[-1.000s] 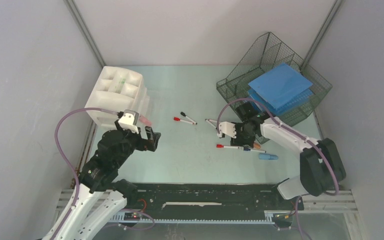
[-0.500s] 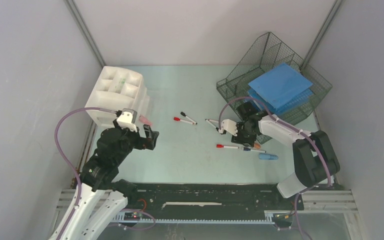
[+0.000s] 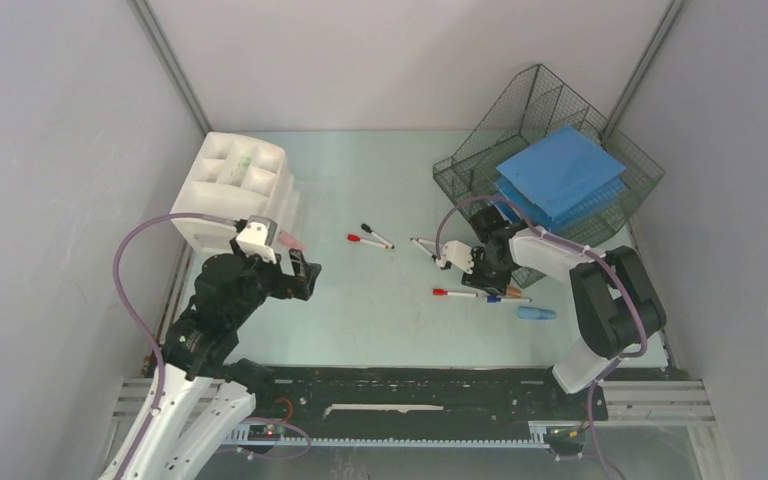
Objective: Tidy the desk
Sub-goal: Pick up the stationery from the center of the board.
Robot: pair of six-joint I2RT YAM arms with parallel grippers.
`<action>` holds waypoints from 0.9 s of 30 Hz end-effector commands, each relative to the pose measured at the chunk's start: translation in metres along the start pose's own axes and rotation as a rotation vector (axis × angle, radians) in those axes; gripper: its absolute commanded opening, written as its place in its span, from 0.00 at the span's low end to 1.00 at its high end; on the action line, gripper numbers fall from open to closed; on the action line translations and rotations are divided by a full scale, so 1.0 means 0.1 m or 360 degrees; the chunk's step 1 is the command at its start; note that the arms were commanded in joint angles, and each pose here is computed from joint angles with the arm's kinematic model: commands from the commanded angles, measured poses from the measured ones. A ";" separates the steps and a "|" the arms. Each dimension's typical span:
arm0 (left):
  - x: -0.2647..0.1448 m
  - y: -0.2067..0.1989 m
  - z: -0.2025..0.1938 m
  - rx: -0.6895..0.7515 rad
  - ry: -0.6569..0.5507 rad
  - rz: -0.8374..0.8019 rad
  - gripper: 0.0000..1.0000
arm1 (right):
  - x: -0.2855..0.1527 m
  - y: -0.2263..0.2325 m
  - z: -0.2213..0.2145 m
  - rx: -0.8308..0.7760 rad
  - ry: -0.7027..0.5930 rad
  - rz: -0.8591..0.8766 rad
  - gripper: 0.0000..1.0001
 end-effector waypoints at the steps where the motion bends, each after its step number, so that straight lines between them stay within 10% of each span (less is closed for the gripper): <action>1: 0.02 -0.04 0.06 0.0026 -0.0030 -0.0048 1.00 | 0.03 0.01 0.01 0.0052 -0.0015 0.0018 0.50; 6: 0.02 -0.05 0.06 0.0024 -0.0026 -0.0057 1.00 | 0.07 0.04 0.01 0.0073 -0.0022 0.0048 0.44; 17: 0.07 -0.18 0.01 0.0002 0.0035 -0.0188 1.00 | -0.14 -0.10 0.25 0.0117 -0.0168 -0.0067 0.00; 27: 0.09 -0.68 -0.02 -0.0120 0.0144 -0.0636 1.00 | -0.95 -0.04 0.90 0.0166 -0.0818 -0.0135 0.00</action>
Point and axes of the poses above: each gripper's point midway between its finger pads, its own x axis out along the fingers, its own y axis along the line the jaws close on, z = x × y, the point moved 1 cm from there along -x, back along the fingers, and after that the axes turned 9 degrees about -x, right-handed, at the moved point
